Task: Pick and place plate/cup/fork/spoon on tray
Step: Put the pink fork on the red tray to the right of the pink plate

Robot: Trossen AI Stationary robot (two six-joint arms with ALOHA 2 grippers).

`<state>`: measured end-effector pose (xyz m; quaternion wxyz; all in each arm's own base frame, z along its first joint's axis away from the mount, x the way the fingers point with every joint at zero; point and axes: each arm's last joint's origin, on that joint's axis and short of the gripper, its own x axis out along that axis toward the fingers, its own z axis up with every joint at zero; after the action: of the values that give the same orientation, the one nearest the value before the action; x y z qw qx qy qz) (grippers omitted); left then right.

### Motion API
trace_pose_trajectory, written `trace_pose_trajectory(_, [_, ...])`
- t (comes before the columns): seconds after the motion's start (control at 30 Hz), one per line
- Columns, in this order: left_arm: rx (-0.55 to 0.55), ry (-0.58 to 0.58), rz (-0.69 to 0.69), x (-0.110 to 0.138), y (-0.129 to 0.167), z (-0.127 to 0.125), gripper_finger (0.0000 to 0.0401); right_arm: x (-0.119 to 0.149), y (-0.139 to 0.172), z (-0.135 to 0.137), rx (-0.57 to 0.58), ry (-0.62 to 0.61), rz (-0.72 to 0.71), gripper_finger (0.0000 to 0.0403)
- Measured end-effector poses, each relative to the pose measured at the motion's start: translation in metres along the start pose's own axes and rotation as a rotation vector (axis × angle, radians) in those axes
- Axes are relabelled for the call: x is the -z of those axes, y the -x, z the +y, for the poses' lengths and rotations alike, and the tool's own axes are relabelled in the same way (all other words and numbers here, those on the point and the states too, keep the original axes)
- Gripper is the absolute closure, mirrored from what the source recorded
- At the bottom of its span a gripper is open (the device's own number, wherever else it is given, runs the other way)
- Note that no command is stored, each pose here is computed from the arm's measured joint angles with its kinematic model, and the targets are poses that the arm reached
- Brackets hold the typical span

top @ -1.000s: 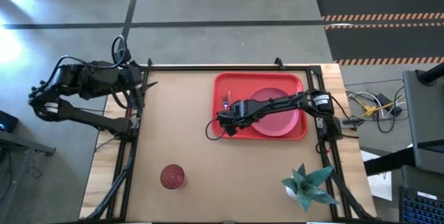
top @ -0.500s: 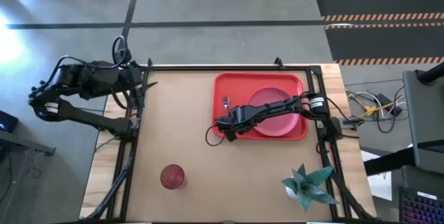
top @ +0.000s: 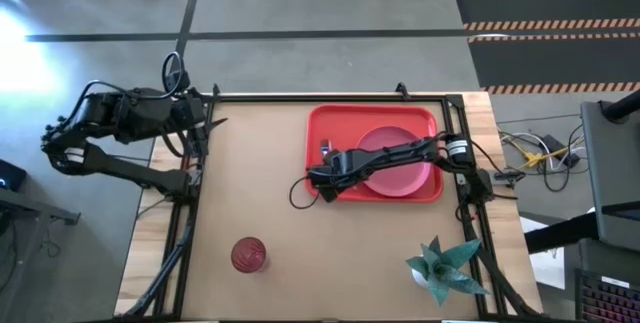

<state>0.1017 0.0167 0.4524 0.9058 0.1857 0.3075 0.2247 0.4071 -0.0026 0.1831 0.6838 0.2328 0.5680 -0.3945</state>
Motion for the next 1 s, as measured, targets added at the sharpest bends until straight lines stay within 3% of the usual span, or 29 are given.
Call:
trace_pose_trajectory(0.4, [0.0, 0.0, 0.0, 0.0, 0.0, 0.0, 0.0208, -0.029, -0.002, -0.007, -0.033, 0.045, -0.107, 0.0239])
trace_pose_trajectory(1.0, [0.0, 0.0, -0.001, 0.0, 0.0, 0.0, 0.0208, -0.043, -0.028, -0.022, -0.109, 0.078, -0.051, 0.0239])
